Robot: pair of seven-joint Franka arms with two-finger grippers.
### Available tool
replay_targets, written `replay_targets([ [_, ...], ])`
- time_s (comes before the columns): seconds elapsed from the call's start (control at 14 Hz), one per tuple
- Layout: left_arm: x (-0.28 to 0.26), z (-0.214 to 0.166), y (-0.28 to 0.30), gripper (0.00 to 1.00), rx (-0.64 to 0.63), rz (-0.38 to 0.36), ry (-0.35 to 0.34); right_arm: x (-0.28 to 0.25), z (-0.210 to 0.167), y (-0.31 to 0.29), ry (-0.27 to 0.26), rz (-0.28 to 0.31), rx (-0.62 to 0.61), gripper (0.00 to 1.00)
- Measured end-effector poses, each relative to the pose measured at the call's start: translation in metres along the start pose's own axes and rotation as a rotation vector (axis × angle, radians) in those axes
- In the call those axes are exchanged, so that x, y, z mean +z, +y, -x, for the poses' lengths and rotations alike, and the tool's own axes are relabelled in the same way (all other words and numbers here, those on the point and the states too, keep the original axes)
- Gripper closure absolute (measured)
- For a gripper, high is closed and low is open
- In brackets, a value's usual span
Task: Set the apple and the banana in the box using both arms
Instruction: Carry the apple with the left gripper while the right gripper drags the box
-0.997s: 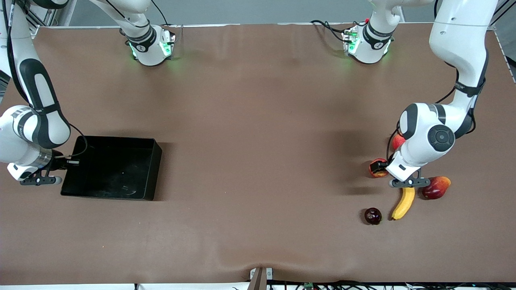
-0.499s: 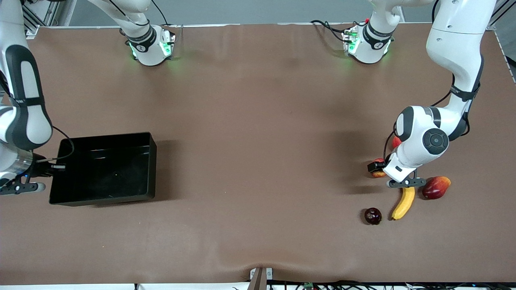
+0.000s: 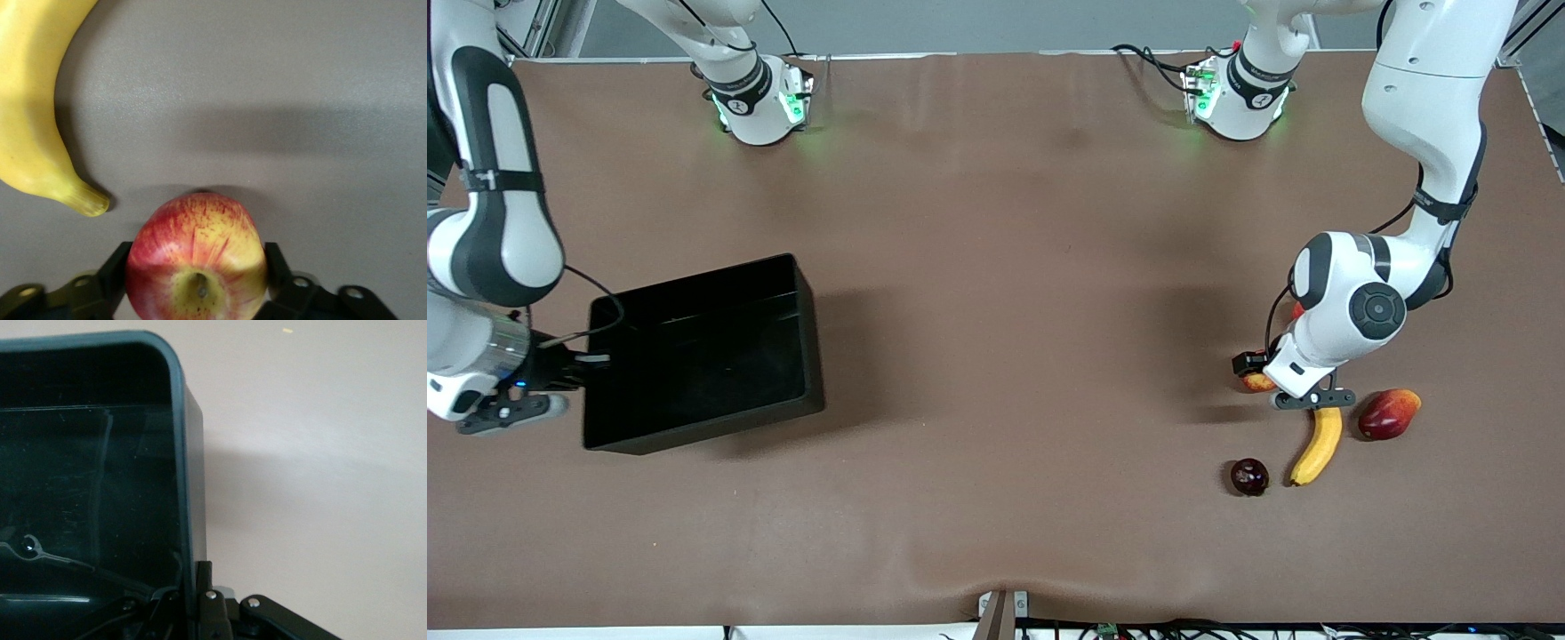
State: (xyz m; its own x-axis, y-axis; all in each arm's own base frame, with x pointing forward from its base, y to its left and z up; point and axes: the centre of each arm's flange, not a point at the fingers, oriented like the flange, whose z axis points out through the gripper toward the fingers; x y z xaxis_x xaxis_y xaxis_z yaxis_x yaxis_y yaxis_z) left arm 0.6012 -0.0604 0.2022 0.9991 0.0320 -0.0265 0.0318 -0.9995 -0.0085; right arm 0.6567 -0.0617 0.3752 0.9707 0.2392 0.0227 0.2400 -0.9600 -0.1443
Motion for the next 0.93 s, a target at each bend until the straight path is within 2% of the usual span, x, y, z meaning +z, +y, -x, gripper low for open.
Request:
replay_targets([
  [0.43, -0.008, 0.000, 0.002, 0.19, 0.004, 0.000, -0.002, 0.020, -0.029, -0.124, -0.035, -0.014, 0.060, 0.97],
  [0.71, -0.056, 0.006, 0.012, 0.19, 0.023, -0.011, -0.074, 0.039, -0.034, -0.222, -0.064, -0.009, 0.135, 0.97],
  [0.93, -0.093, 0.014, 0.027, 0.19, 0.051, -0.012, -0.087, 0.058, -0.031, -0.307, -0.040, -0.004, 0.232, 0.97],
])
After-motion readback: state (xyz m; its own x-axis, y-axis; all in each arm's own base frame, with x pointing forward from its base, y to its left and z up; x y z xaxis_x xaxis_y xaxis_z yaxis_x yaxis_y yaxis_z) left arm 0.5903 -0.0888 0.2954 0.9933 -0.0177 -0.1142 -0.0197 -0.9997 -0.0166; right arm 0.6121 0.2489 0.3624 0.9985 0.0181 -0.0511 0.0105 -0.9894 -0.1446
